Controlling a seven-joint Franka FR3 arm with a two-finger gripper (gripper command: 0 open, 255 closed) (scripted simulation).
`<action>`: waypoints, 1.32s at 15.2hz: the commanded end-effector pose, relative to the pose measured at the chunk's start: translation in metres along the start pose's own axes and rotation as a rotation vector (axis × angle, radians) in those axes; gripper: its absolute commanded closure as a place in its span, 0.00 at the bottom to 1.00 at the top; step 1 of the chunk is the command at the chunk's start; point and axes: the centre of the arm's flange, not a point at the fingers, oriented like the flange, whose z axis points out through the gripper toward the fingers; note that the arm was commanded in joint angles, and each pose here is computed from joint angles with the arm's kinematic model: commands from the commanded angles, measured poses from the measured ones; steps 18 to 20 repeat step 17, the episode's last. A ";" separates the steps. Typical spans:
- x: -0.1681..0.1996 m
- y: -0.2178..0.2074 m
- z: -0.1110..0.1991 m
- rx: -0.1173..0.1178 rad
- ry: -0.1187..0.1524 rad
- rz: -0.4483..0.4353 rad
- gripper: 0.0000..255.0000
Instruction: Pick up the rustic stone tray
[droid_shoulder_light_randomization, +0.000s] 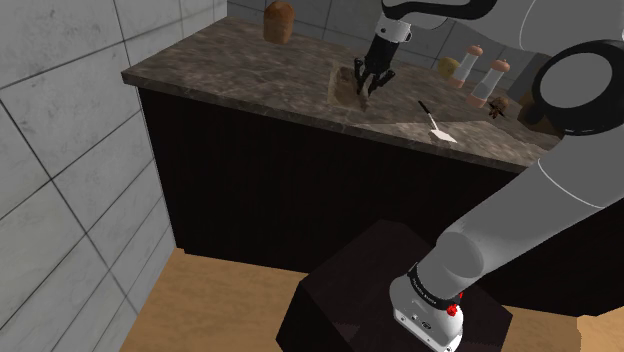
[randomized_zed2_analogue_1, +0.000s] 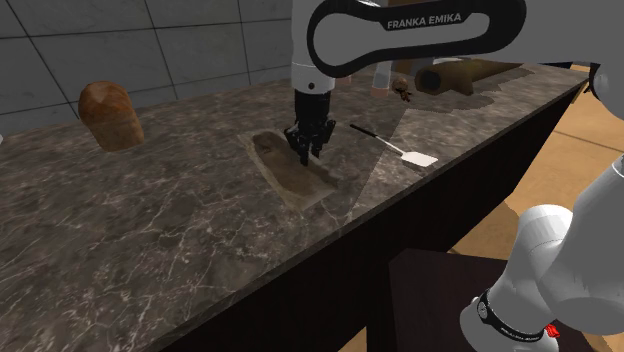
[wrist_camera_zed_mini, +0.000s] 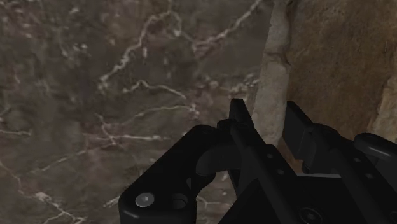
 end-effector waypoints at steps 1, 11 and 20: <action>0.000 -0.001 -0.005 0.000 -0.001 0.000 1.00; 0.000 -0.004 -0.058 0.000 -0.001 0.000 1.00; -0.001 -0.006 -0.080 0.000 -0.001 0.000 1.00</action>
